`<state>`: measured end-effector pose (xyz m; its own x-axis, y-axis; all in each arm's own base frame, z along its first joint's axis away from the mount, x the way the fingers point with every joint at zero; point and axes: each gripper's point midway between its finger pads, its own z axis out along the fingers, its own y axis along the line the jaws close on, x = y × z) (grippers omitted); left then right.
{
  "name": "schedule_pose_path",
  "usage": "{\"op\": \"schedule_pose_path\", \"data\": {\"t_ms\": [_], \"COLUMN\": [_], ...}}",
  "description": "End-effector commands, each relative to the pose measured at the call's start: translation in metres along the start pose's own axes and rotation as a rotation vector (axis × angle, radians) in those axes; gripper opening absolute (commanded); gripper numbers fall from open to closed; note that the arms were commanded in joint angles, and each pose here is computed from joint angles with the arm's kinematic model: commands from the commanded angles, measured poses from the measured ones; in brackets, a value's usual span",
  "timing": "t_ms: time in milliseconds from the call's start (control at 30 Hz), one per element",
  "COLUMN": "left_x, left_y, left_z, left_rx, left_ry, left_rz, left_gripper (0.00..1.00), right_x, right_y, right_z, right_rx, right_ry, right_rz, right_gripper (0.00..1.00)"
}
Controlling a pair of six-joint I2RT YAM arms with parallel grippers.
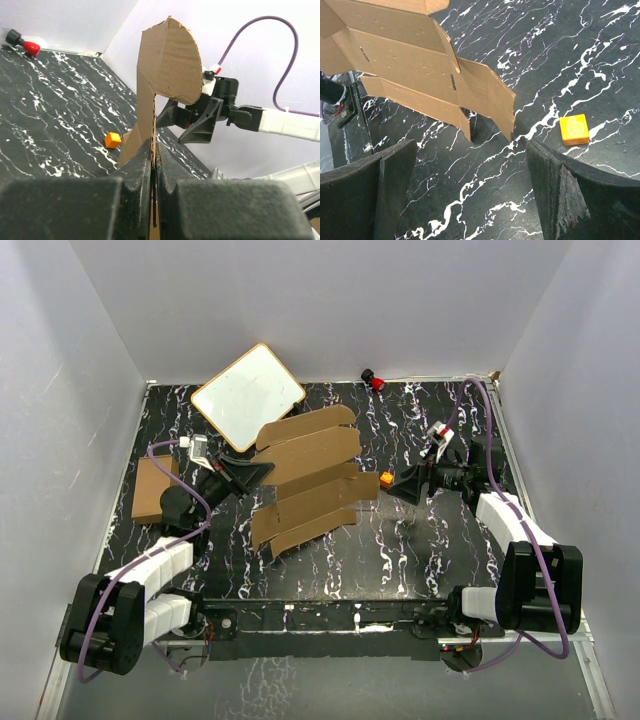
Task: Fold the paper box
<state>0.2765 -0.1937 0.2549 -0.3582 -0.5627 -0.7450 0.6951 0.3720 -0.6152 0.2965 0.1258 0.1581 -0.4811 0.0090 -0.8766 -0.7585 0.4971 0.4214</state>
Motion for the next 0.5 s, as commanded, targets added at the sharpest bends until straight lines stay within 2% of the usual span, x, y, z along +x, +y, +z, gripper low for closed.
{"op": "schedule_pose_path", "data": {"t_ms": [0, 467], "left_x": [-0.027, -0.037], "left_y": [-0.036, -0.075], "left_z": [0.005, 0.011], "left_rx": [0.122, 0.264], "left_ry": [-0.092, -0.080], "left_rz": [0.033, -0.031], "left_gripper": [0.00, 0.00], "right_x": [-0.009, -0.027], "right_y": [-0.007, 0.002], "right_z": [0.004, 0.003], "right_rx": [0.011, -0.022], "right_ry": [-0.027, -0.054], "right_rz": [-0.119, -0.236], "right_gripper": [0.99, 0.99]}}
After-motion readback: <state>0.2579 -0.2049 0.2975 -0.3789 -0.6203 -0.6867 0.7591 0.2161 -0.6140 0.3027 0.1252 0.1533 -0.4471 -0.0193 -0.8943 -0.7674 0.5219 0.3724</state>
